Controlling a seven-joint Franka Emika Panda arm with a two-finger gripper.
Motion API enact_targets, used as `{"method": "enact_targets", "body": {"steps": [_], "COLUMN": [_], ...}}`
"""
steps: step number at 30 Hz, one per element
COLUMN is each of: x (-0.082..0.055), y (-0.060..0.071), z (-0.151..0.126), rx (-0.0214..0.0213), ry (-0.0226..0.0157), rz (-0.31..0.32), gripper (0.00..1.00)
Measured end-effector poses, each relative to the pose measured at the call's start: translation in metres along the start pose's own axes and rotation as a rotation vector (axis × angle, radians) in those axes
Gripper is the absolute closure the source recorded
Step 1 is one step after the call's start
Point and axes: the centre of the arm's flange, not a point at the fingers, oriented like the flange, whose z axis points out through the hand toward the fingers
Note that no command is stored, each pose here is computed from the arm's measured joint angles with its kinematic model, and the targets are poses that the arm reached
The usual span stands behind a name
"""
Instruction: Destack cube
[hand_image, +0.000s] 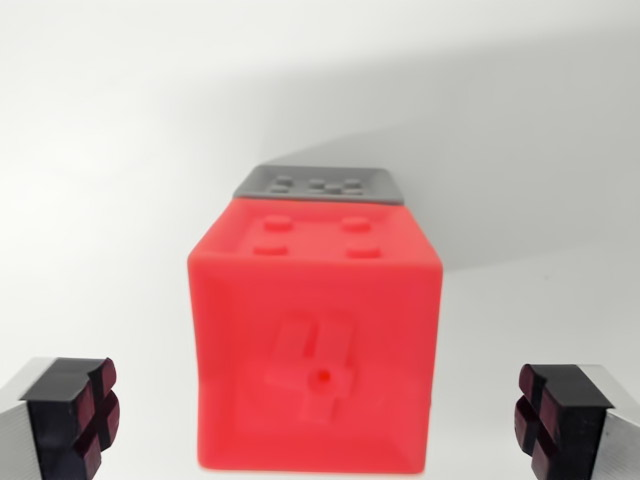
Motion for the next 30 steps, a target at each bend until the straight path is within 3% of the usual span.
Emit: {"method": "enact_targets", "body": {"steps": [9, 21, 22, 30], "x": [-0.001, -0.001, -0.001, -0.001], "y": [0.000, 0.000, 0.000, 0.000], "z": [0.027, 0.043, 0.043, 0.043], "rx": [-0.0008, -0.0005, -0.0004, 0.0004], "ry": [-0.0011, -0.0008, -0.0008, 0.0000], "rz": [0.000, -0.001, -0.001, -0.001], "gripper": [0.00, 0.00, 1.00, 1.00]}}
